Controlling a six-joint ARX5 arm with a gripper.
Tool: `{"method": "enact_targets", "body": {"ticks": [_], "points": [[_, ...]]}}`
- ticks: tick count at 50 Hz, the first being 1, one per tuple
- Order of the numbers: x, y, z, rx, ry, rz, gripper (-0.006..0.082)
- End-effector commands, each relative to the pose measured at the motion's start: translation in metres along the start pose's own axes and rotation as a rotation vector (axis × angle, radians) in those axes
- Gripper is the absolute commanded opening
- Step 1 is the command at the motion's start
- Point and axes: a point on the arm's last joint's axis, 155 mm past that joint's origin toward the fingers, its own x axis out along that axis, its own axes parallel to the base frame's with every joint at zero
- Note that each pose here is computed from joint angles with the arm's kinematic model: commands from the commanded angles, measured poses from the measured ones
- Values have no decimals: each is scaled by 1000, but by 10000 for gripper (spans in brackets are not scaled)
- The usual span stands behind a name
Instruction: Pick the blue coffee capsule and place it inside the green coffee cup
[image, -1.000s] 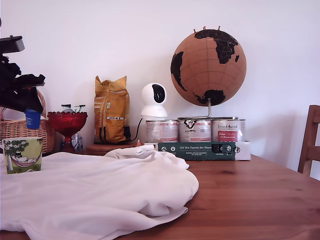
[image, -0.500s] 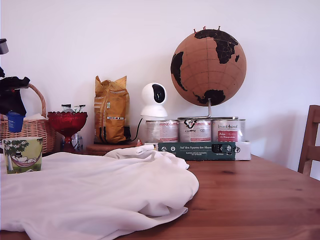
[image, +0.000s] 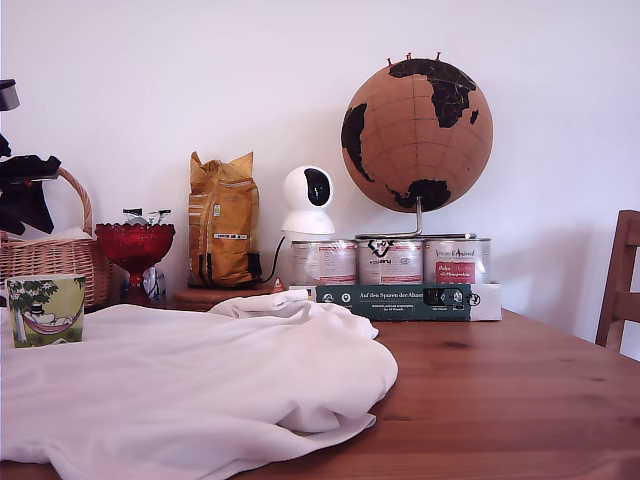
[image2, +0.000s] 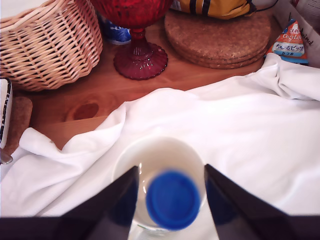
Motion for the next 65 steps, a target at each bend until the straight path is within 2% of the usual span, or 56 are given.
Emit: {"method": "enact_targets", "body": {"ticks": [1, 4, 6, 18, 37, 53, 65], "points": [[3, 0, -7, 6, 16, -3, 98], [3, 0, -9, 5, 23, -4, 0], [2, -1, -10, 3, 29, -6, -25], [-17, -17, 7, 27, -7, -29, -24], [-77, -35, 41, 56, -100, -33, -23], [-125, -49, 36, 52, -184, -36, -23], [-164, -57, 33, 42, -293, -30, -24]]}}
